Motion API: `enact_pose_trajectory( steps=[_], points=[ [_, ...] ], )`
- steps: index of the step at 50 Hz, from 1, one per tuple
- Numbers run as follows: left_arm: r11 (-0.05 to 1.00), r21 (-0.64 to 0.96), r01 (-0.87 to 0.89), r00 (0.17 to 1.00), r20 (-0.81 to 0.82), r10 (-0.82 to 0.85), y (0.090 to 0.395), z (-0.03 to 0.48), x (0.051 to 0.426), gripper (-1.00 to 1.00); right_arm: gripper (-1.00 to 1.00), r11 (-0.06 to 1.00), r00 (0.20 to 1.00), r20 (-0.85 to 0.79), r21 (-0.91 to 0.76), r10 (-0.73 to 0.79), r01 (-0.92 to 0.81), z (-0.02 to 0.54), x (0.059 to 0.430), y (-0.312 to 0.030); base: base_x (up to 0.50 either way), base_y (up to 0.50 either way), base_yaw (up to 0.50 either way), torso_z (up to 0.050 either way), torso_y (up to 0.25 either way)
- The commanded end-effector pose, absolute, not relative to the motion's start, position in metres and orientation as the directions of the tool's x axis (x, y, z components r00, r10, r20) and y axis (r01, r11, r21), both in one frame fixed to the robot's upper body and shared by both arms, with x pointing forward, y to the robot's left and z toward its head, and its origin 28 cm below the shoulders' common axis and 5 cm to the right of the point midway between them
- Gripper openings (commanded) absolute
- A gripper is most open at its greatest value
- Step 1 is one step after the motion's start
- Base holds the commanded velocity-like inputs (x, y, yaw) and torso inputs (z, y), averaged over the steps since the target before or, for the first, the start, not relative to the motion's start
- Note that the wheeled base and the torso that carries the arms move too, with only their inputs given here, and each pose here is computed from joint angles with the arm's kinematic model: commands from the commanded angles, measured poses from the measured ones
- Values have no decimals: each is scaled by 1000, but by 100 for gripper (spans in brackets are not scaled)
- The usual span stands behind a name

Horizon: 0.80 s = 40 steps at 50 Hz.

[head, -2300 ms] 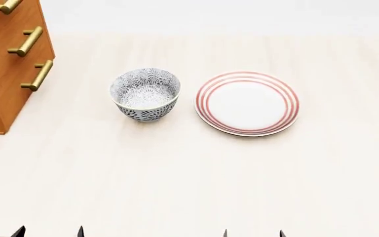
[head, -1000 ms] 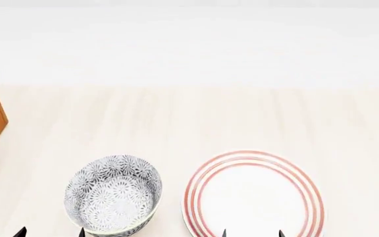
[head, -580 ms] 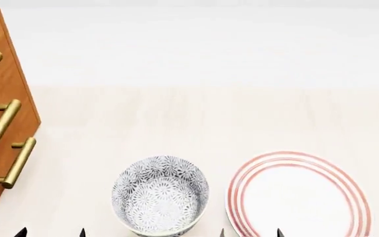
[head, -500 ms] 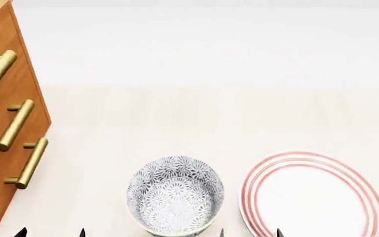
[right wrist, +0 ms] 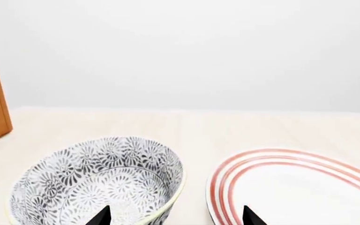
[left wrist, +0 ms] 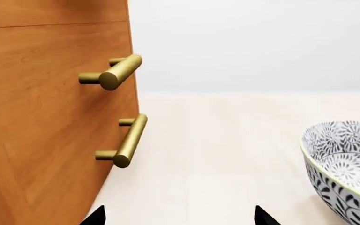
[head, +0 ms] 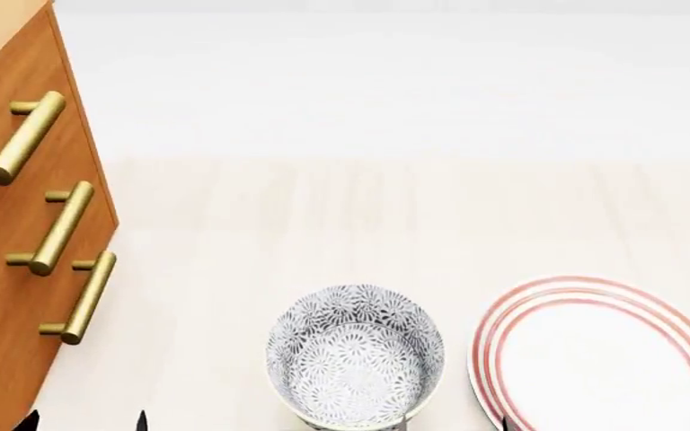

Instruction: Open the top drawer of the cabinet.

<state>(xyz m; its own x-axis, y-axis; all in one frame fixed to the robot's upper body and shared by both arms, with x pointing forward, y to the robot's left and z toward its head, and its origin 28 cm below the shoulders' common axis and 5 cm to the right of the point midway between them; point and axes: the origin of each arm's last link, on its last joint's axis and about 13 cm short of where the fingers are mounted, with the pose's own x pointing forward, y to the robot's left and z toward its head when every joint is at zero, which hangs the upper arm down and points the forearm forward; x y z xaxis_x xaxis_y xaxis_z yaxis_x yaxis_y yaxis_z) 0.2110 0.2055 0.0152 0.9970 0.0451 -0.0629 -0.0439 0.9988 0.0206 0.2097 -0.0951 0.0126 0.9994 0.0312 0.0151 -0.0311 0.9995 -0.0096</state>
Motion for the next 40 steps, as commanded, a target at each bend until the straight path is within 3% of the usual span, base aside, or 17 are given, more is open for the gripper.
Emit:
enact_pose_trajectory(
  steps=[1, 13, 23, 40],
  points=[
    [979, 158, -129, 990, -40, 136, 210, 23, 224, 100, 100, 1000, 999, 18, -5, 29, -29, 14, 211, -95, 0, 0, 0, 0, 0],
    [875, 452, -175, 975, -46, 219, 218, 53, 260, 100, 100, 1000, 1000, 8, 1, 22, -22, 13, 211, -96, 0, 0, 0, 0, 0],
    [728, 669, -151, 974, -23, 224, 223, 72, 280, 100, 100, 1000, 1000, 1, 4, 22, -22, 12, 211, -95, 0, 0, 0, 0, 0],
    [514, 845, -146, 979, 50, 196, 227, 75, 297, 100, 100, 1000, 1000, -3, 7, 24, -24, 12, 210, -95, 0, 0, 0, 0, 0]
  ],
)
